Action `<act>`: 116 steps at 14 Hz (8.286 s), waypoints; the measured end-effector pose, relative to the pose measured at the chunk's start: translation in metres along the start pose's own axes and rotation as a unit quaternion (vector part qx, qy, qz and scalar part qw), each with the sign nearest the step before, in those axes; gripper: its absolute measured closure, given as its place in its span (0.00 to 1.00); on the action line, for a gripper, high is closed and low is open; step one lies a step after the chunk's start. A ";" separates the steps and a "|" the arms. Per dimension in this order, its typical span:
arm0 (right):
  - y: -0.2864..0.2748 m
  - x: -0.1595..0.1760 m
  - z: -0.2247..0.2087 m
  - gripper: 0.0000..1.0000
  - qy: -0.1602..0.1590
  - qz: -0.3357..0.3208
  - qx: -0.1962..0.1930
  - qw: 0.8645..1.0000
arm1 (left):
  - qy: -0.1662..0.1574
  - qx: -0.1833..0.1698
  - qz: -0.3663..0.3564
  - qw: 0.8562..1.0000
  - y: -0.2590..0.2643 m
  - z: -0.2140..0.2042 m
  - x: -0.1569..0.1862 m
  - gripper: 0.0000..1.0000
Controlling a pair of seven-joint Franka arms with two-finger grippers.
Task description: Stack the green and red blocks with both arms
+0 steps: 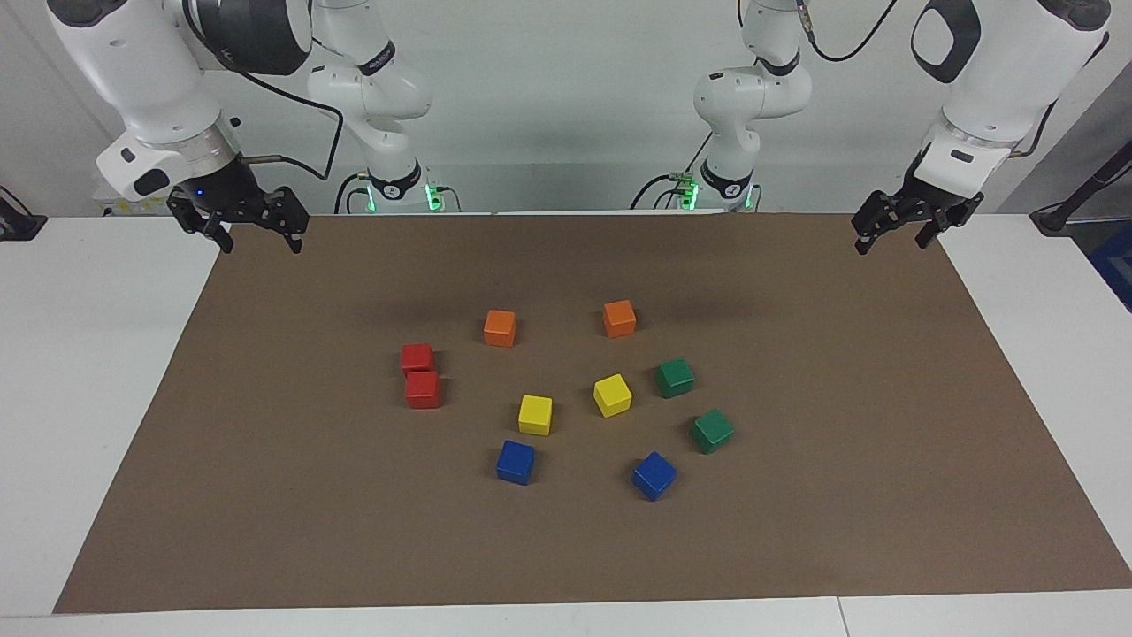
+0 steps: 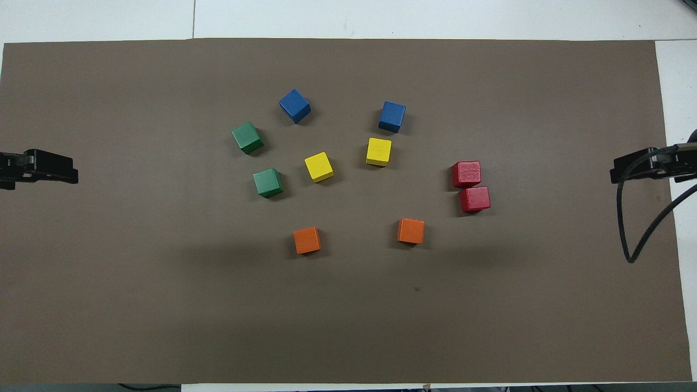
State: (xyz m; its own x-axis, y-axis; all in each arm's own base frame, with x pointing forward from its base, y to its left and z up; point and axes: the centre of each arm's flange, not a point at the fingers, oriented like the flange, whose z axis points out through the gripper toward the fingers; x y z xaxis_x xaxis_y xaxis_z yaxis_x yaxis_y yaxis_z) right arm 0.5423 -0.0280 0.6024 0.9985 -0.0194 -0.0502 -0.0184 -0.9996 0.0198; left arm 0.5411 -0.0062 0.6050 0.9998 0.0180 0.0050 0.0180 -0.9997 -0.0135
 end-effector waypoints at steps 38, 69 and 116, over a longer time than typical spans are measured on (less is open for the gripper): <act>-0.147 0.023 0.248 0.00 0.077 0.035 0.021 0.996 | 0.014 -0.035 -0.091 0.995 0.251 0.270 0.047 0.00; -0.032 0.039 0.221 0.45 0.083 0.000 0.006 0.997 | -0.001 -0.011 -0.040 0.999 0.018 0.197 0.063 0.45; -0.184 0.069 0.227 0.00 0.089 -0.032 0.023 0.995 | 0.026 -0.033 -0.228 0.973 0.178 0.218 0.111 0.00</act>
State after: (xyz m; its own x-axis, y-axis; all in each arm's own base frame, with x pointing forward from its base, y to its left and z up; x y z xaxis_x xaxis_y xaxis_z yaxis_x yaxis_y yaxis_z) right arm 0.6029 0.1504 0.3683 0.9909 0.0440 0.1268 0.0472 -0.9986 -0.0228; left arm 0.6564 -0.1789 0.3847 0.8865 0.4604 0.0468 0.4572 -0.8869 0.0664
